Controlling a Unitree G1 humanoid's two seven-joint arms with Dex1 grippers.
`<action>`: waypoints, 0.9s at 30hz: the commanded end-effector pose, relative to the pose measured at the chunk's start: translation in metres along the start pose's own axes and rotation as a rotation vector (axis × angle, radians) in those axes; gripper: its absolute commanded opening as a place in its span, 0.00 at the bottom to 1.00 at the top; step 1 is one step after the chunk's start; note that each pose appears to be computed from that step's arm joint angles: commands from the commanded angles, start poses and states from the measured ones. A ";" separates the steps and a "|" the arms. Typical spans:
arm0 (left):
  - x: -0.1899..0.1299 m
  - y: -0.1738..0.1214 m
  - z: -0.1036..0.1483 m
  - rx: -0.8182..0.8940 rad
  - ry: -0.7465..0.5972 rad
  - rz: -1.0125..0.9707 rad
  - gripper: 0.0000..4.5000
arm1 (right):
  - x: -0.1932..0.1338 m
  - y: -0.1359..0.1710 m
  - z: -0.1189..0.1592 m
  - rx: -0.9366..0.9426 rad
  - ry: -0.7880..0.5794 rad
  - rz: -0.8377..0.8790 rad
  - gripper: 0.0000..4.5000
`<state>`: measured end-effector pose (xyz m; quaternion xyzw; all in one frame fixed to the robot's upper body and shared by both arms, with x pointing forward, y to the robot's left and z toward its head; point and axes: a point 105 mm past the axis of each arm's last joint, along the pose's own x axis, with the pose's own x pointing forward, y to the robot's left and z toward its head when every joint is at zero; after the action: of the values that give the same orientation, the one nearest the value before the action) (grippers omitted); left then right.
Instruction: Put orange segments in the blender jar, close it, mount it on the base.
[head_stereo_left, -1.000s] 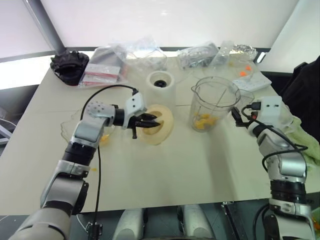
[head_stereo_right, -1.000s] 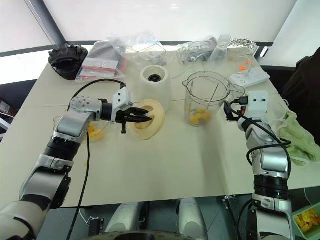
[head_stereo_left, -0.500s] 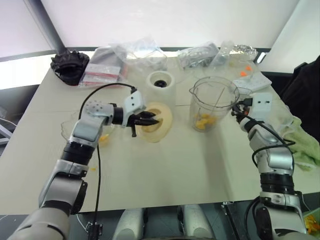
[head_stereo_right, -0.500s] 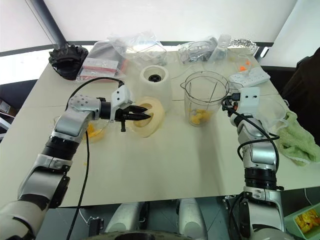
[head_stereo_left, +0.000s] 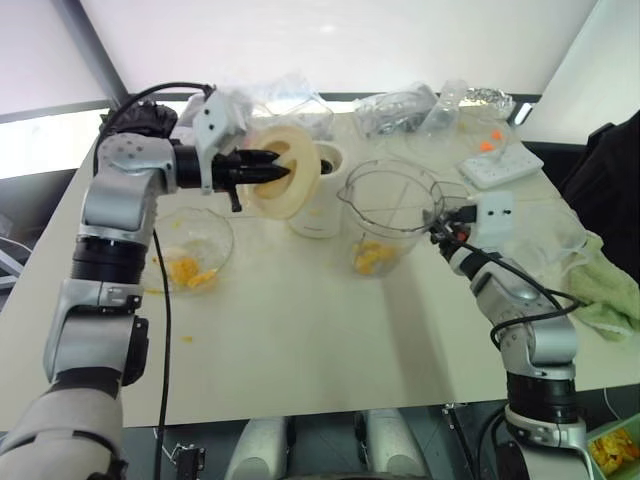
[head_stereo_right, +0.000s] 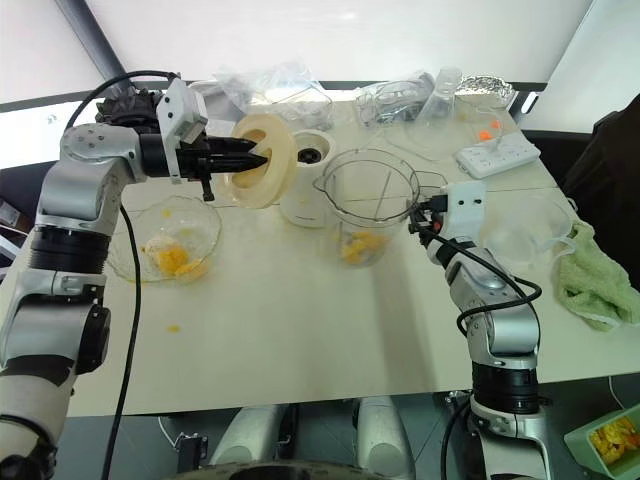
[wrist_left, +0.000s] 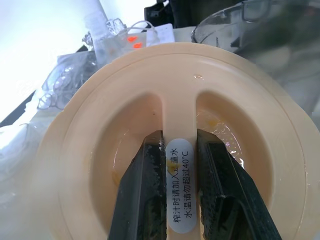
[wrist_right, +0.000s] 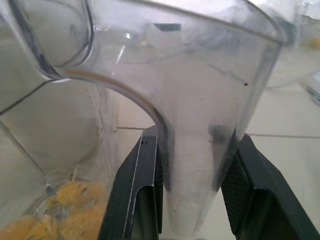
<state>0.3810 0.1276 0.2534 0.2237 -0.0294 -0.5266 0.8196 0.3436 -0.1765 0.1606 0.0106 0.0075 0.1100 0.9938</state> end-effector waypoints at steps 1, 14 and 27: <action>-0.003 0.008 0.028 0.077 -0.059 0.012 0.06 | -0.006 0.025 0.019 0.003 -0.068 0.072 0.21; 0.009 0.003 0.054 0.111 -0.124 -0.062 0.06 | -0.005 0.050 -0.012 -0.038 0.024 0.109 0.21; 0.044 -0.046 0.073 0.082 -0.136 -0.329 0.06 | -0.006 0.045 -0.027 -0.193 0.045 0.069 0.21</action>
<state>0.3508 0.0548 0.2751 0.2127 -0.0446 -0.6534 0.7251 0.3274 -0.1274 0.1314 -0.0744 0.0292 0.1619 0.9836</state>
